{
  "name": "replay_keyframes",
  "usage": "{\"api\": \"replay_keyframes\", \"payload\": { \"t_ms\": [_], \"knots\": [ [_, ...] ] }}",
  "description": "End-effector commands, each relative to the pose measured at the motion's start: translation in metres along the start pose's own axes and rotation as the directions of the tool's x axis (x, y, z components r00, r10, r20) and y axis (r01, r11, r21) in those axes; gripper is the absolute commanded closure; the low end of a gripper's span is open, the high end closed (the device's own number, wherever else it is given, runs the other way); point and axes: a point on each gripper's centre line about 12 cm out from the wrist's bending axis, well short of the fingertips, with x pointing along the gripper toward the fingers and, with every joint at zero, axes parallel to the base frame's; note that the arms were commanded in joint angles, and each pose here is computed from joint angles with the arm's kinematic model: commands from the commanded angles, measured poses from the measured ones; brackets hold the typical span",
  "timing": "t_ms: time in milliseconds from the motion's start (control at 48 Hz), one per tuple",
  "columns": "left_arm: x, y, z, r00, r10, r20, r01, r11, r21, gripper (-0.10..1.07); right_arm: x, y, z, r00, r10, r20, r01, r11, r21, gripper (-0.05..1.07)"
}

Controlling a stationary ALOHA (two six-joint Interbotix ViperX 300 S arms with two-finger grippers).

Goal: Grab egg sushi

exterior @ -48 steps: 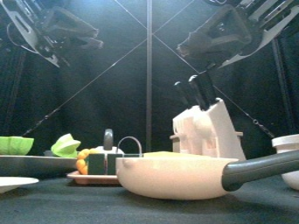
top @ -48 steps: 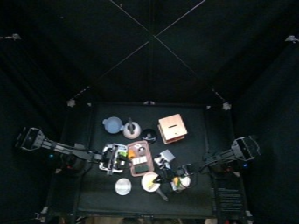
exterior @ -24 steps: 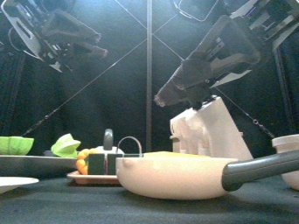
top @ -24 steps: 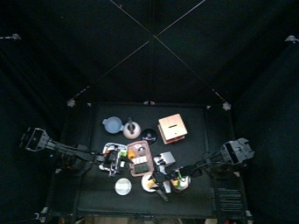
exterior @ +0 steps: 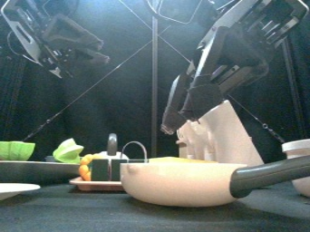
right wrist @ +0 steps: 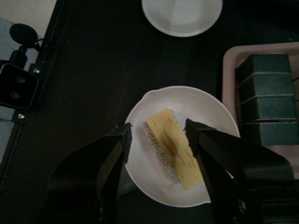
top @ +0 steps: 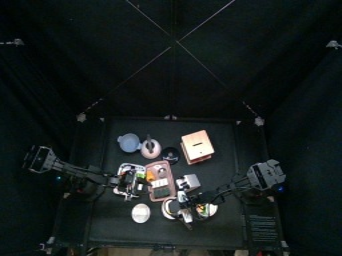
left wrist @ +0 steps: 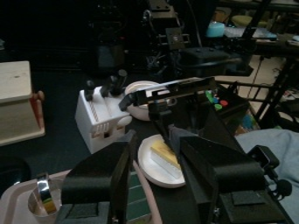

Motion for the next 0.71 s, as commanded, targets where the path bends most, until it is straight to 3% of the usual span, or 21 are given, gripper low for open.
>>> {"api": "replay_keyframes", "payload": {
  "t_ms": [0,167,271,688],
  "knots": [
    [-0.001,0.005,0.011,0.999,0.018,0.043,-0.018,1.000,-0.004,0.22,-0.007,0.000,0.016,1.000,-0.002,0.017,0.002,1.000,-0.010,0.17],
    [-0.008,0.014,0.009,0.998,0.050,0.046,-0.050,0.999,-0.006,0.22,0.001,-0.002,0.008,1.000,-0.007,-0.027,0.006,1.000,-0.020,0.17],
    [-0.013,0.015,0.003,0.998,0.054,0.029,-0.054,0.999,-0.005,0.22,0.003,-0.003,0.005,0.998,-0.014,-0.061,0.011,0.999,-0.044,0.17],
    [-0.029,0.015,0.001,0.998,0.050,0.044,-0.050,0.999,-0.011,0.22,0.013,-0.017,-0.003,0.991,-0.057,-0.124,0.043,0.993,-0.108,0.24]
  ]
}}
